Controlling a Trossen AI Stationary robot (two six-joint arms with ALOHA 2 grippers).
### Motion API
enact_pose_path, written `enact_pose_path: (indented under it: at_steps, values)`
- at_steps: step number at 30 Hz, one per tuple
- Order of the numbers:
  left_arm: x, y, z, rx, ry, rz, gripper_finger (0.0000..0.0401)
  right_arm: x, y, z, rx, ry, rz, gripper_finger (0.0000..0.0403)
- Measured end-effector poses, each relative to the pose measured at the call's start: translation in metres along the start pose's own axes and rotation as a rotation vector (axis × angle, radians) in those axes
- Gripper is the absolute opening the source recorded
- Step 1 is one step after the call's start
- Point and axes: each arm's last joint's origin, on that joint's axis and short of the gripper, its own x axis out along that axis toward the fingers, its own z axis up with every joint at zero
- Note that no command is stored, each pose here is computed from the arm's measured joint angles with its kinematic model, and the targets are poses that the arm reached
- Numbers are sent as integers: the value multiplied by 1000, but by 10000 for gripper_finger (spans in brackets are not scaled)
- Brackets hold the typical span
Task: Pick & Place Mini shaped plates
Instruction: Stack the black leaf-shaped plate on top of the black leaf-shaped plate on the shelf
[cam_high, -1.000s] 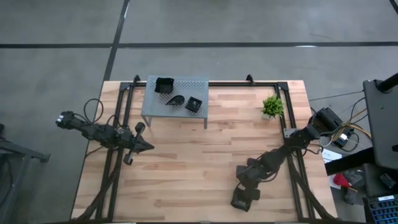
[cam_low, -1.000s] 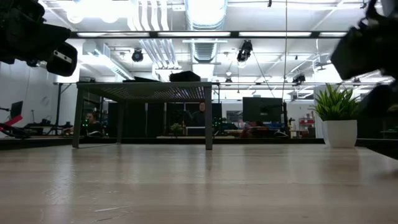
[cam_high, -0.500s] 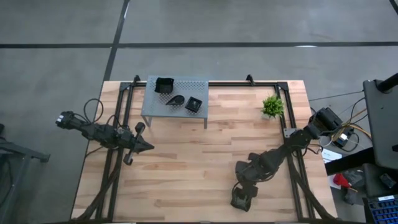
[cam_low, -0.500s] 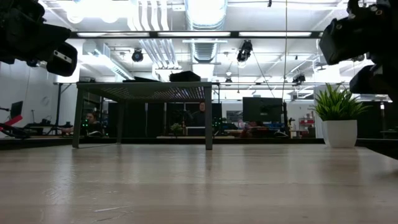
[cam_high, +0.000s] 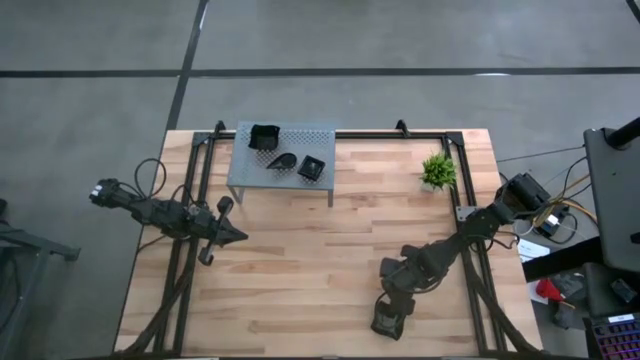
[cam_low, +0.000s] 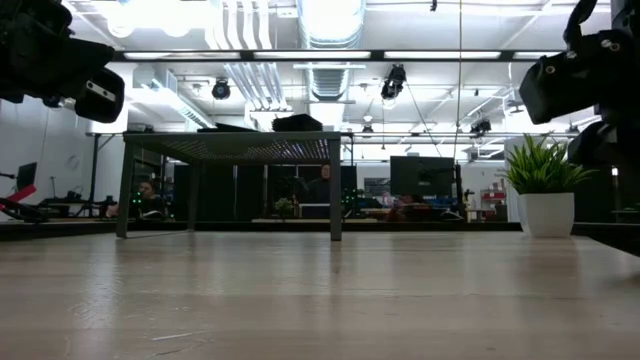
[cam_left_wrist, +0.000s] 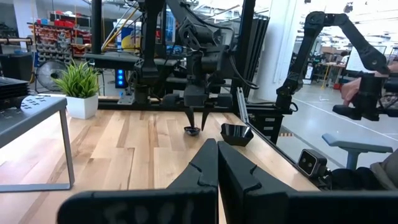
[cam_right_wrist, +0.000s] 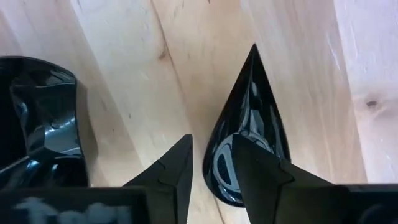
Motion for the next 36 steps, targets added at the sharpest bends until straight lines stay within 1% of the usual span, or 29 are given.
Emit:
enact_pose_path:
  at_steps: [7, 15, 18, 22, 25, 26, 32, 36]
  values:
    - [0, 0, 0, 0, 0, 0, 0, 8, -3, -2, 15, -21, 29, 100]
    - [0, 0, 0, 0, 0, 0, 0, 13, -9, -5, 32, -14, 6, 94]
    - [0, 0, 0, 0, 0, 0, 0, 14, -9, -5, 30, -19, 0, 79]
    - [0, 0, 0, 0, 0, 0, 0, 13, -9, -5, 14, -22, -3, 45]
    - [0, 0, 0, 0, 0, 0, 0, 11, -7, -4, -6, -29, 1, 16]
    - [0, 0, 0, 0, 0, 0, 0, 10, -6, -3, -14, -32, 3, 13]
    - [0, 0, 0, 0, 0, 0, 0, -2, 1, 8, -58, -79, 13, 11]
    - [0, 0, 0, 0, 0, 0, 0, -15, 4, 23, -96, -136, -17, 11]
